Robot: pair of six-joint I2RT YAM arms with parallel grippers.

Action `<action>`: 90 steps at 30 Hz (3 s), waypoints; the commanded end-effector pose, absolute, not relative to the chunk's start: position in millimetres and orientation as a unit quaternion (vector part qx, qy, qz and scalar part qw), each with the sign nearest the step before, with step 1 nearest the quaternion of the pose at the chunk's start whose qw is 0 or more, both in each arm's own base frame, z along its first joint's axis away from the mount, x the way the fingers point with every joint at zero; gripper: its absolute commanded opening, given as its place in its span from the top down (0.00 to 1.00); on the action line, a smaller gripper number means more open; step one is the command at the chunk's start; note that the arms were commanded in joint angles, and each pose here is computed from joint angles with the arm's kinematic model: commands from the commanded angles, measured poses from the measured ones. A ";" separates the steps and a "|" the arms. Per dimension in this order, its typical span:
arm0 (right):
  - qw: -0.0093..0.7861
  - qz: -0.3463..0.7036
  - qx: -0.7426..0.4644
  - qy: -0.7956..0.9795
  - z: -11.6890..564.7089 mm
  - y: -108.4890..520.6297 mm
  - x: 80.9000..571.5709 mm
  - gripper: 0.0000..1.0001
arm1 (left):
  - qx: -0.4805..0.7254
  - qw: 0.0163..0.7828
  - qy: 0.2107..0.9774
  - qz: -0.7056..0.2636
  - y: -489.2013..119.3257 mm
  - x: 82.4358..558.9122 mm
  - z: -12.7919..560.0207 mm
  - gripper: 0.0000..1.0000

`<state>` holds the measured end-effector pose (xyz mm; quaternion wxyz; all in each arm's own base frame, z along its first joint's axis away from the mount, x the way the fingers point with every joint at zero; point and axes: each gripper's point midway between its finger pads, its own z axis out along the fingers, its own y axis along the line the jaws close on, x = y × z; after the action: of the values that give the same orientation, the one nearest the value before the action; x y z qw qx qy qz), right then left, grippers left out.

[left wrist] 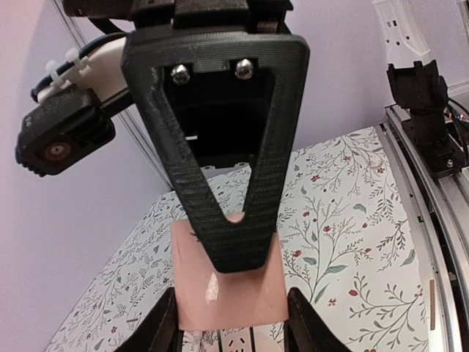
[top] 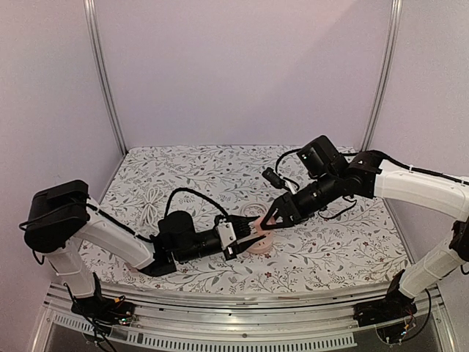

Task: Insert the plug

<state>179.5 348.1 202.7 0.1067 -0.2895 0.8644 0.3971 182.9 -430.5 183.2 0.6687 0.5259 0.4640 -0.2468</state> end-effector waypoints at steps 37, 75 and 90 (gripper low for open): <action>0.127 0.255 -0.278 0.918 200.3 317.3 221.8 1.00 | 0.454 0.660 0.555 -0.225 -376.6 206.4 179.1 0.12; 0.023 0.079 -0.274 0.958 107.8 336.7 277.7 1.00 | 0.364 0.602 0.649 -0.288 -321.4 234.1 149.9 0.06; 0.008 0.070 -0.272 0.960 86.5 339.4 280.6 1.00 | 0.369 0.599 0.648 -0.292 -324.2 233.7 147.7 0.08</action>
<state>275.1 335.1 90.7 0.0051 -0.2753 0.9586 0.0721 230.7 -326.8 154.1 0.6034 0.3695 0.6440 -0.2909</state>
